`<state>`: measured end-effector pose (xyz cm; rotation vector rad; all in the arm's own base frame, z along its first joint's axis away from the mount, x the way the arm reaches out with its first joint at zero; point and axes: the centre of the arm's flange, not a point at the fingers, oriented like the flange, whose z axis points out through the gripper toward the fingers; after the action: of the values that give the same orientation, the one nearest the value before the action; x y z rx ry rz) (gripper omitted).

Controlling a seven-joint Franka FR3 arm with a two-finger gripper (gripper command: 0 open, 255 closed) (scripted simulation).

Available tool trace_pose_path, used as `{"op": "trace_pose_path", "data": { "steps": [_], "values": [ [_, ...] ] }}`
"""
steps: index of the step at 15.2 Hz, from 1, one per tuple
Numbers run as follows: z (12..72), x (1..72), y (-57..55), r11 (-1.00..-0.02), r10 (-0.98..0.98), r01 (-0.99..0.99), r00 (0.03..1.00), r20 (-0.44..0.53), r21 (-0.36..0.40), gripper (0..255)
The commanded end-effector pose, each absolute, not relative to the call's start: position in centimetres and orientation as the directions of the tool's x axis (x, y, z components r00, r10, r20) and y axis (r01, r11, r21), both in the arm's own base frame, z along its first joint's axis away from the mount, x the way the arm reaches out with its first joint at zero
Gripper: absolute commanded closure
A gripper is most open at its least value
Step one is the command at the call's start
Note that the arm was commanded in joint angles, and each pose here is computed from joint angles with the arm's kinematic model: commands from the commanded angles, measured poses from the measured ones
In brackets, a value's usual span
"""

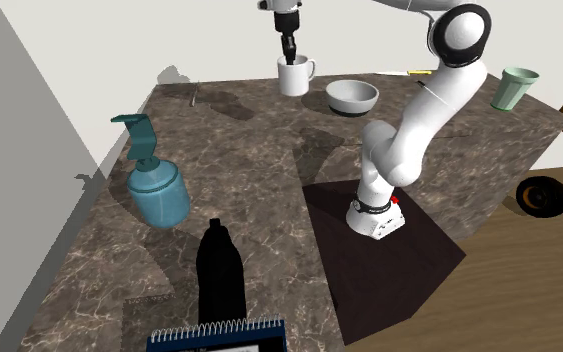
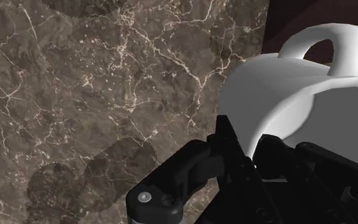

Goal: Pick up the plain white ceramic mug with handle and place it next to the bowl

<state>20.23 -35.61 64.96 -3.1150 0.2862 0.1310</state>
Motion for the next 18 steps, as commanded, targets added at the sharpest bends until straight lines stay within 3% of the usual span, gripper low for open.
{"op": "trace_pose_path", "data": {
  "steps": [1, 18],
  "values": [
    [64.7, 18.6, -37.9, -0.983, -0.180, -0.181, 0.980, -0.084, -0.002, 255],
    [64.7, 6.4, -56.7, -0.983, -0.180, -0.181, 0.980, -0.084, -0.002, 255]
  ]
}}
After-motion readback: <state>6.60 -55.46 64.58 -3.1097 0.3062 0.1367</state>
